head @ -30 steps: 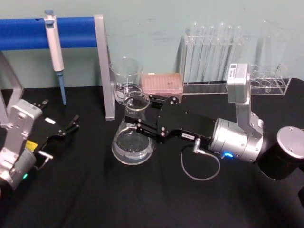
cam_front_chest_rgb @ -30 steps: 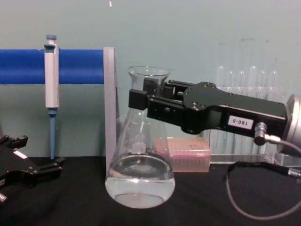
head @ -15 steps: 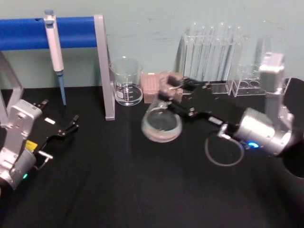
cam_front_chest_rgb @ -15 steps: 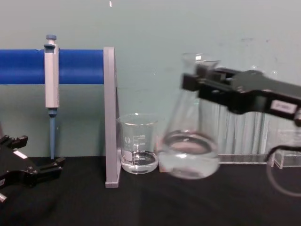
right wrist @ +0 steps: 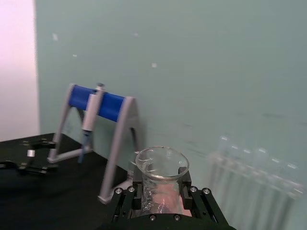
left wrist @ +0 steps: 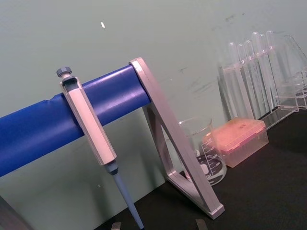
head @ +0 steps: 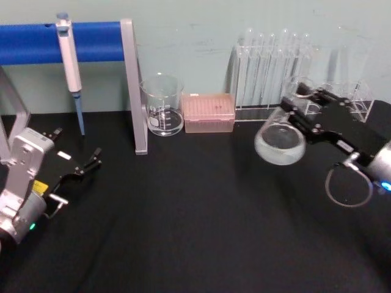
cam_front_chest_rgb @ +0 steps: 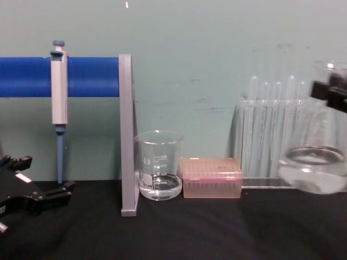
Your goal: Grasp the erlenmeyer flask with one hand, shake it three times, then place it back.
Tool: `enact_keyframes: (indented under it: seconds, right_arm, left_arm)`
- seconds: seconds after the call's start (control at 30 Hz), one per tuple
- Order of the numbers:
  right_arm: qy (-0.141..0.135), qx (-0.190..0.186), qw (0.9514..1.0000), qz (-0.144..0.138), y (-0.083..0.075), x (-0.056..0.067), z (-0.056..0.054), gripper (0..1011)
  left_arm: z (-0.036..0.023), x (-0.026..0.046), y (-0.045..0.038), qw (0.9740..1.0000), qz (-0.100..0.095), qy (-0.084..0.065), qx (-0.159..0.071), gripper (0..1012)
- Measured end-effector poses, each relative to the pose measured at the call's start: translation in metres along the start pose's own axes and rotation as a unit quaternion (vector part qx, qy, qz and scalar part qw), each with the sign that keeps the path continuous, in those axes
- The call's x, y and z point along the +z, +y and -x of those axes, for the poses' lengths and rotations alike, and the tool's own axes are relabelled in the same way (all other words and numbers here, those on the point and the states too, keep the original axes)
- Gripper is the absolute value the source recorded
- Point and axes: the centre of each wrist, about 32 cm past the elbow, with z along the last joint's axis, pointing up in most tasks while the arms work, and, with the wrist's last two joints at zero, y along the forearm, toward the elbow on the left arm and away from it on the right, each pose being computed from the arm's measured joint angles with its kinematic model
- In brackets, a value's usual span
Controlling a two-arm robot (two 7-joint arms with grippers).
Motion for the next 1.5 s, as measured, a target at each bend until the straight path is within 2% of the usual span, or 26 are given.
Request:
enact_keyframes:
  seconds: [0.23,0.5,0.77,0.9,0.93,1.03,1.07,1.17,1.27,1.47,1.5]
  right_arm:
    - [-0.002,-0.035,0.9993,0.009,-0.017,-0.001,-0.004,458]
    - [0.001,-0.030,0.9995,0.009,-0.014,-0.001,-0.004,458]
    - [0.016,0.015,0.9997,0.009,0.005,-0.007,0.003,458]
    - [0.028,0.061,0.9977,0.008,0.023,-0.011,0.010,458]
    - [0.028,0.061,0.9977,0.008,0.023,-0.011,0.010,458]
    - [0.037,0.094,0.9948,0.007,0.036,-0.014,0.017,458]
    - [0.037,0.094,0.9948,0.007,0.036,-0.014,0.017,458]
    - [0.044,0.128,0.9907,0.007,0.048,-0.016,0.025,458]
    - [0.048,0.147,0.9879,0.009,0.054,-0.017,0.029,458]
    - [0.057,0.197,0.9785,0.015,0.067,-0.020,0.043,458]
    - [0.057,0.197,0.9785,0.015,0.067,-0.020,0.043,458]
  left_arm:
    - [0.0000,0.0000,0.0000,1.0000,0.000,0.000,0.000,1001]
    - [0.0000,0.0000,0.0000,1.0000,0.000,0.000,0.000,1000]
    - [0.0000,0.0000,0.0000,1.0000,0.000,0.000,0.000,1001]
    - [0.0000,0.0000,0.0000,1.0000,0.000,0.000,0.000,1001]
    - [0.0000,0.0000,0.0000,1.0000,0.000,0.000,0.000,1001]
    - [0.0000,0.0000,0.0000,1.0000,0.000,0.000,0.000,1001]
    - [0.0000,0.0000,0.0000,1.0000,0.000,0.000,0.000,1001]
    - [0.0000,0.0000,0.0000,1.0000,0.000,0.000,0.000,1001]
    - [0.0000,0.0000,0.0000,1.0000,0.000,0.000,0.000,1001]
    - [0.0000,0.0000,0.0000,1.0000,0.000,0.000,0.000,1001]
    - [0.0000,0.0000,0.0000,1.0000,0.000,0.000,0.000,1001]
